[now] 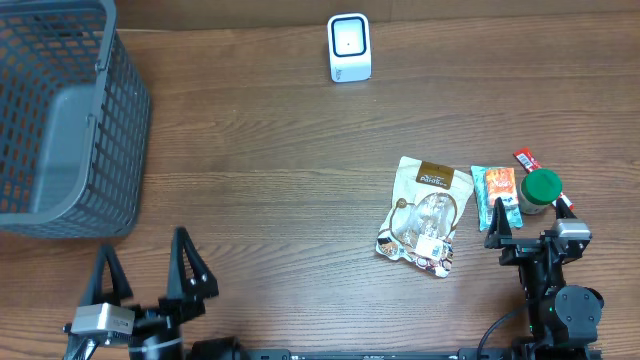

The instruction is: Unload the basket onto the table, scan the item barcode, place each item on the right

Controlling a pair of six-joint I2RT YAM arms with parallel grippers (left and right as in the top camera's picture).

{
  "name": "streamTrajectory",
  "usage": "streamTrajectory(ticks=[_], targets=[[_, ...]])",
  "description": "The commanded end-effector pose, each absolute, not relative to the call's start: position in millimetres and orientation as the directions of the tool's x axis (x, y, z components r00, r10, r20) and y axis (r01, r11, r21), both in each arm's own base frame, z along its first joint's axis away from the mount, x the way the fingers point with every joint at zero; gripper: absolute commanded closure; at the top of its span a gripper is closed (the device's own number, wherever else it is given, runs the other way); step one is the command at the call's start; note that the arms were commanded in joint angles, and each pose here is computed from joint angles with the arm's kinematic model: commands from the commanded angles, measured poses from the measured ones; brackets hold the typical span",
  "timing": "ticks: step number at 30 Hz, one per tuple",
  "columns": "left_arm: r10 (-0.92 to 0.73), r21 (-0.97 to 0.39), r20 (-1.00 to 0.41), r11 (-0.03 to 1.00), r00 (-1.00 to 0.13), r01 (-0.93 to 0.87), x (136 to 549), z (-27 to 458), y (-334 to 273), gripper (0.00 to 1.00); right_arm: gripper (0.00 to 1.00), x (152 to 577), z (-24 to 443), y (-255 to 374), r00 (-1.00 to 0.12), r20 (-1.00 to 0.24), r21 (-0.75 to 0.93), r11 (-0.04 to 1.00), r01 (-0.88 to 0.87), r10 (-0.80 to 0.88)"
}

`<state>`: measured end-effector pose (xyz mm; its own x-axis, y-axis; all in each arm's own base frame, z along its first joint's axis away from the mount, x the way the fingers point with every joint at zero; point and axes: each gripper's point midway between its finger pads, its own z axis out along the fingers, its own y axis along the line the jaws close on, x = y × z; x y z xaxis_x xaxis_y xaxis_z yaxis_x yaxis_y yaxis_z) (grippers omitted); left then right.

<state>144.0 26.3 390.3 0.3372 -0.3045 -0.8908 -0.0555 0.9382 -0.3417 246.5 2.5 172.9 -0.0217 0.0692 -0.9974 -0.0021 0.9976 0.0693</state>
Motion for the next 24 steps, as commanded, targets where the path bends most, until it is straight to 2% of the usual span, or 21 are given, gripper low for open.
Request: streamTrajectory(ticks=[1, 5, 10, 20, 24], targets=[[-0.331, -0.340, -0.852, 0.939, 0.405, 0.051, 163, 388, 17, 0.00, 0.00, 247, 171, -1, -0.017, -0.997, 0.073, 0.997, 0.014, 0.073], [-0.386, -0.378, -0.783, 0.918, 0.487, 0.120, 180, 373, 19, 0.00, 0.00, 247, 171, -1, -0.017, -0.997, 0.073, 0.997, 0.014, 0.073], [-0.454, -0.432, -0.736, 0.886, 0.502, 0.167, 197, 340, 22, 0.00, 0.00, 247, 171, -1, -0.017, -0.997, 0.073, 0.997, 0.014, 0.073], [-0.465, -0.463, -0.780, 0.879, 0.419, 0.113, 222, 282, 25, 0.00, 0.00, 247, 171, -1, -0.017, -0.997, 0.073, 0.997, 0.014, 0.073], [-0.461, -0.470, -0.818, 0.880, 0.344, 0.062, 231, 256, 27, 0.00, 0.00, 247, 171, -1, -0.017, -0.997, 0.073, 0.997, 0.014, 0.073]])
